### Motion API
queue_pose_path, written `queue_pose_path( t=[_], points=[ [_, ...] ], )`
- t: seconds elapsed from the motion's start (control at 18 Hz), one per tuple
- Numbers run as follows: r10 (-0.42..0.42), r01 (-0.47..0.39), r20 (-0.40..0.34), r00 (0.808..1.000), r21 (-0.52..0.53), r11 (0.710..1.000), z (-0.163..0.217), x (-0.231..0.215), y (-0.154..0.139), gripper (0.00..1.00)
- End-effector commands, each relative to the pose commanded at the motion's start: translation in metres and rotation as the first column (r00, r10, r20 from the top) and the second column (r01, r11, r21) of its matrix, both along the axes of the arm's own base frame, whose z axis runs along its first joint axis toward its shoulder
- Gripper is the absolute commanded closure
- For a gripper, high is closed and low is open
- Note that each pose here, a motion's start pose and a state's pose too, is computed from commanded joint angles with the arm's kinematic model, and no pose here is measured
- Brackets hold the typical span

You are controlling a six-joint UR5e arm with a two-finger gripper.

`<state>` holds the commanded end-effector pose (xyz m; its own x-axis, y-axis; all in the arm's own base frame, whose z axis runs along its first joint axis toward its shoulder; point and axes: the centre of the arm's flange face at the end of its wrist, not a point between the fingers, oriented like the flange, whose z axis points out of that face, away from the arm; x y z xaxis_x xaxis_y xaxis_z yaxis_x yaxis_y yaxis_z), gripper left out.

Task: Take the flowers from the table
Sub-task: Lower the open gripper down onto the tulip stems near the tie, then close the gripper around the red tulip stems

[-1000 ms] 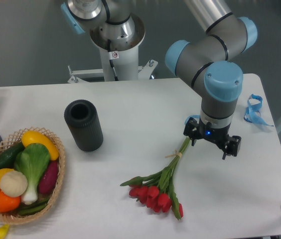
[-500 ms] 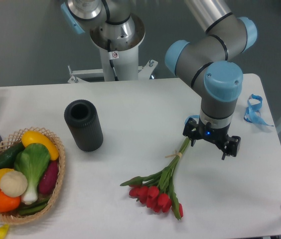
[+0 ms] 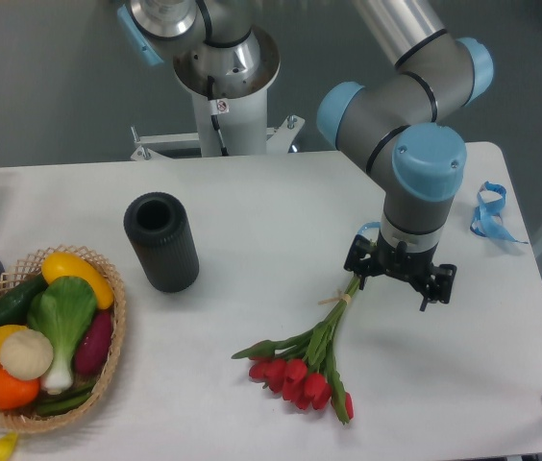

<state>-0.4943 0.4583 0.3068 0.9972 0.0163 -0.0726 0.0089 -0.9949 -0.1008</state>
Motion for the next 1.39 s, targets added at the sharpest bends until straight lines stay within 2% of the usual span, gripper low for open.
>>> queue_pose_path(
  t=[0.17, 0.33, 0.56, 0.83, 1.28, 1.33, 1.39],
  points=[
    [-0.004, 0.004, 0.019, 1.0, -0.021, 1.0, -0.023, 0.018, 0.015, 0.0],
    [-0.007, 0.008, -0.046, 0.999, 0.021, 1.0, -0.04, 0.029, 0.017, 0.0],
    [-0.03, 0.03, -0.001, 1.0, -0.009, 1.0, -0.069, 0.051, 0.015, 0.0],
    [-0.029, 0.031, 0.043, 0.999, -0.036, 0.999, -0.096, 0.058, 0.012, 0.0],
    [-0.047, 0.05, 0.072, 0.996, -0.051, 0.997, -0.126, 0.063, 0.029, 0.0],
    [-0.051, 0.055, 0.078, 0.996, -0.055, 0.997, -0.133, 0.064, 0.032, 0.06],
    [-0.051, 0.056, 0.082, 0.995, -0.057, 0.997, -0.137, 0.062, 0.033, 0.28]
  ],
)
